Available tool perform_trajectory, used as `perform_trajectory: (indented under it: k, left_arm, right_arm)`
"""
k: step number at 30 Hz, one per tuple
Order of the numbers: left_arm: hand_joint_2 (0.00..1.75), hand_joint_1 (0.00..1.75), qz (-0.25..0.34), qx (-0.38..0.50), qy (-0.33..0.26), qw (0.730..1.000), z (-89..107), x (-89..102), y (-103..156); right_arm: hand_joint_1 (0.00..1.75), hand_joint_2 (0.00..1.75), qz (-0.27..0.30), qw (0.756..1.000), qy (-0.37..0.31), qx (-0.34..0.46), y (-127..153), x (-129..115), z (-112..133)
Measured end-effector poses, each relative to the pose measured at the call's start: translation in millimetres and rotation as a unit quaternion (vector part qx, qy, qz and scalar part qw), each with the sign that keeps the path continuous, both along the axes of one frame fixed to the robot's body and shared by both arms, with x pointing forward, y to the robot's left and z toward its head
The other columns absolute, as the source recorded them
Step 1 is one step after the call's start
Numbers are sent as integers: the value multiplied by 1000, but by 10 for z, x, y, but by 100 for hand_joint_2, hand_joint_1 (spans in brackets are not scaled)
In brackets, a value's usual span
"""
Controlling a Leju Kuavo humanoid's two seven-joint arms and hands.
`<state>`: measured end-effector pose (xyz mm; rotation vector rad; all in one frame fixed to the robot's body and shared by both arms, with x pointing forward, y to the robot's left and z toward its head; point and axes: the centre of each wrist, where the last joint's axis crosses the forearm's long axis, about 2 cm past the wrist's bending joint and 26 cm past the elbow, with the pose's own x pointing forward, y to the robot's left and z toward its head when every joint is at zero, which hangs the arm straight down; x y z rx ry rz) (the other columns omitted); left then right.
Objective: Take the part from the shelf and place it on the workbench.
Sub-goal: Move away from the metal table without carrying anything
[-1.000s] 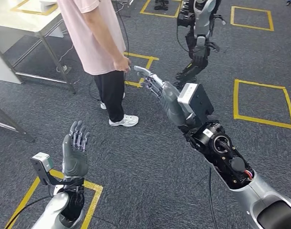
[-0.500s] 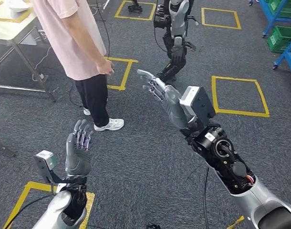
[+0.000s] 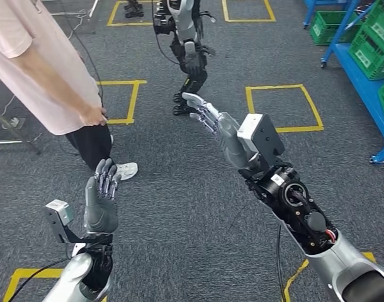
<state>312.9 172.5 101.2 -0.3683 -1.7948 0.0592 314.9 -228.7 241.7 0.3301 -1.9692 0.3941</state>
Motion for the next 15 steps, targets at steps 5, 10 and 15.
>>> perform_trajectory:
  k: [5, 10, 15]
  left_arm:
    - [0, 0, -1, 4, 0, 1000, -11, -2, 25]
    - [0, 0, -1, 6, -4, 1000, 15, 19, 28]
    - [0, 0, -2, 5, -8, 1000, 32, 22, 17]
  right_arm:
    - [0, 0, 2, 1000, -2, -4, 3, 3, 3]
    - [0, 0, 4, 1000, -7, -4, 2, 17, 24]
    - [0, 0, 6, 1000, -11, -5, 1, 38, 44]
